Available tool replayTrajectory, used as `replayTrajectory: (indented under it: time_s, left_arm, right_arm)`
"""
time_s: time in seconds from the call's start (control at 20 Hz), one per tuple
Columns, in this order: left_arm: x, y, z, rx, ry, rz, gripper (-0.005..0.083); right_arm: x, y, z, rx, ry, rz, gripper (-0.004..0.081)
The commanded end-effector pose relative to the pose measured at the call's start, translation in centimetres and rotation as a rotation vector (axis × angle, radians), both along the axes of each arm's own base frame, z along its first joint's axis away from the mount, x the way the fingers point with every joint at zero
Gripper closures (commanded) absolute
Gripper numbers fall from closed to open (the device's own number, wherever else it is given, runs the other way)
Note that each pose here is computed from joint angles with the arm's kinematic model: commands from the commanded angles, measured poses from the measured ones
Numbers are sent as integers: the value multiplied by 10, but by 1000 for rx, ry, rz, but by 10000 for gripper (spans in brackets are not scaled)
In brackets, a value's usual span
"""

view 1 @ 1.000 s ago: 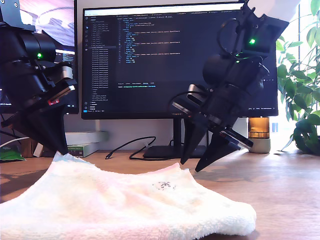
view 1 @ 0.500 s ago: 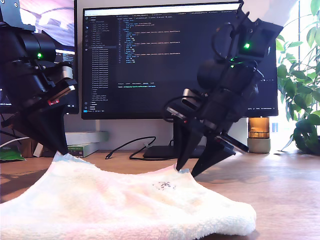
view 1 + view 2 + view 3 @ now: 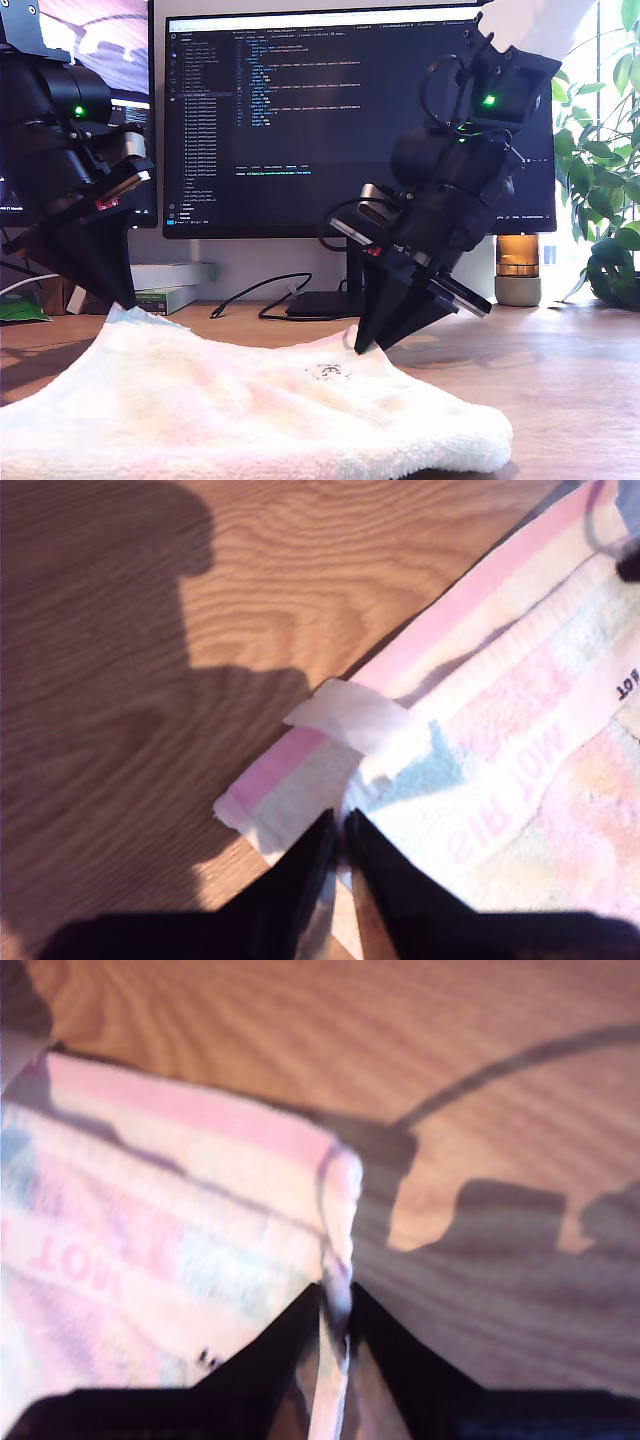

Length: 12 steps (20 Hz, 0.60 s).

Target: Fold the tea towel to a neat square and place it to the right

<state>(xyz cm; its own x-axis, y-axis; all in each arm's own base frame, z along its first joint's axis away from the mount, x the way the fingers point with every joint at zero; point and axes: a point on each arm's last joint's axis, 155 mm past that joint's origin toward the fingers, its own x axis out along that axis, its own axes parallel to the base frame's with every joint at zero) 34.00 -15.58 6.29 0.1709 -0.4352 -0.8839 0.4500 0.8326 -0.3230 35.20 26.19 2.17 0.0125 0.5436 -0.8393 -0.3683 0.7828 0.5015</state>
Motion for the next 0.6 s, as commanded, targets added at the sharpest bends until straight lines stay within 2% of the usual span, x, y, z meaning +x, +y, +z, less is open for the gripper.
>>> replayTrajectory:
  time_s: [0.0, 0.25, 0.55]
  left_arm:
    - [2, -1, -1, -2, 1, -5, 797]
    - [2, -1, -1, -2, 2, -5, 797]
    - [2, -1, -2, -2, 2, -5, 797]
  right_arm:
    - [-2, 2, -5, -6, 23, 12, 702]
    - [3, 4, 12, -9, 12, 35, 702]
    - [2, 4, 12, -11, 17, 35, 703]
